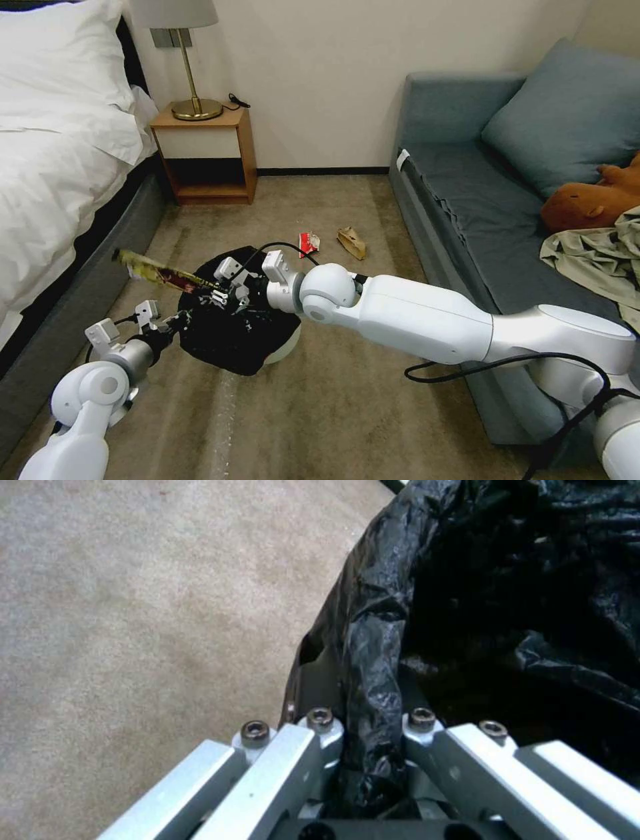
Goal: Pick up the trash bin, then pick up the garbage on the floor and place it into the trash bin.
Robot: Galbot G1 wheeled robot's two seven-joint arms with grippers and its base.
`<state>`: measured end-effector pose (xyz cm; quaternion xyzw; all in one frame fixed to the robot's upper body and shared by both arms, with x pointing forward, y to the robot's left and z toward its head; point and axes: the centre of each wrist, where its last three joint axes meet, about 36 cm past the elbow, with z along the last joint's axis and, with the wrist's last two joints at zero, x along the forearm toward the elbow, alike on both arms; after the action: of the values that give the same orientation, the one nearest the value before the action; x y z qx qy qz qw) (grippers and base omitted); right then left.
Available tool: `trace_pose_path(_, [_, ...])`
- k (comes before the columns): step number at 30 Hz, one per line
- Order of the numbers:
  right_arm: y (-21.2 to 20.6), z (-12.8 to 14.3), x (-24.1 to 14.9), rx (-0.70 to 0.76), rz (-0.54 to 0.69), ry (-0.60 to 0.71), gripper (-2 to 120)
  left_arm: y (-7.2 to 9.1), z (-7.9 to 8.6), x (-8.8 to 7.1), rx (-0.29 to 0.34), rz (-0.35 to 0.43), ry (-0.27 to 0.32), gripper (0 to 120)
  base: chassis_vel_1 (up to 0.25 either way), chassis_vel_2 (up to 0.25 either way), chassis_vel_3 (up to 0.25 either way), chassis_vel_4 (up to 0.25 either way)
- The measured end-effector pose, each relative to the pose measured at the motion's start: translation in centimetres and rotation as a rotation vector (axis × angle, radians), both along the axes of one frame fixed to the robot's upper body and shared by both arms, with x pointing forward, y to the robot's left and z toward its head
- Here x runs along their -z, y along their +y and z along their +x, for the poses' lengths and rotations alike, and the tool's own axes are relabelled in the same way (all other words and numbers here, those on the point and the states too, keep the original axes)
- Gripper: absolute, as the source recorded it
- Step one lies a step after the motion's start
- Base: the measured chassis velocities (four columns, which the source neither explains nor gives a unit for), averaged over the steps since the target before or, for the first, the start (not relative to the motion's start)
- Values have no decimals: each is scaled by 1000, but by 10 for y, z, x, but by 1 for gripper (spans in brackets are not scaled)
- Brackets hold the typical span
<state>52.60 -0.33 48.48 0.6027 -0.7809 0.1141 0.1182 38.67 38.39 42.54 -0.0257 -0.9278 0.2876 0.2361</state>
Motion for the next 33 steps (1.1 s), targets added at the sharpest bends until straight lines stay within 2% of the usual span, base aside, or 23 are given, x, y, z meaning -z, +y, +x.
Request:
trace_pose_path(1, [0,0,0,0,0,0,28,0,0,0,0,0,0,4,0,0,0,0])
trace_pose_path(2, [-1,1,2,3,-2,1,35,1,0,0,-2,-1,0,4,0,0,0,0])
trace_pose_path(4, [-2,1,3,3,-3,1,38,1,0,-1,-3,-2,0,4,0,0,0,0])
trace_pose_path(6, [-3,2,5,6,-6,2,50,1,0,-1,-4,-5,-1,4,0,0,0,0])
trace_pose_path(10, [-7,2,8,11,-8,3,59,1,0,-1,-6,-3,1,4,0,0,0,0])
trace_pose_path(11, [-9,2,7,15,-4,2,66,2,0,-1,-7,-1,2,4,0,0,0,0])
trace_pose_path(14, [-11,3,4,19,6,-2,71,2,0,-1,-10,6,5,4,0,0,0,0])
trace_pose_path(16, [-17,5,-10,42,41,-25,85,5,1,2,-21,22,13,4,0,0,0,0])
trace_pose_path(24, [-28,11,-45,159,123,-99,88,7,1,5,-37,53,15,4,0,0,0,0])
trace_pose_path(26, [-36,12,-57,223,138,-151,88,7,1,5,-38,60,12,4,0,0,0,0])
trace_pose_path(30, [-52,13,-69,278,118,-222,92,8,-1,6,-38,65,12,4,0,0,0,0])
trace_pose_path(32, [-78,6,-83,390,104,-286,97,8,-2,3,-39,75,0,4,0,0,0,0])
trace_pose_path(33, [-78,6,-83,390,104,-286,97,8,-2,3,-39,75,0,4,0,0,0,0])
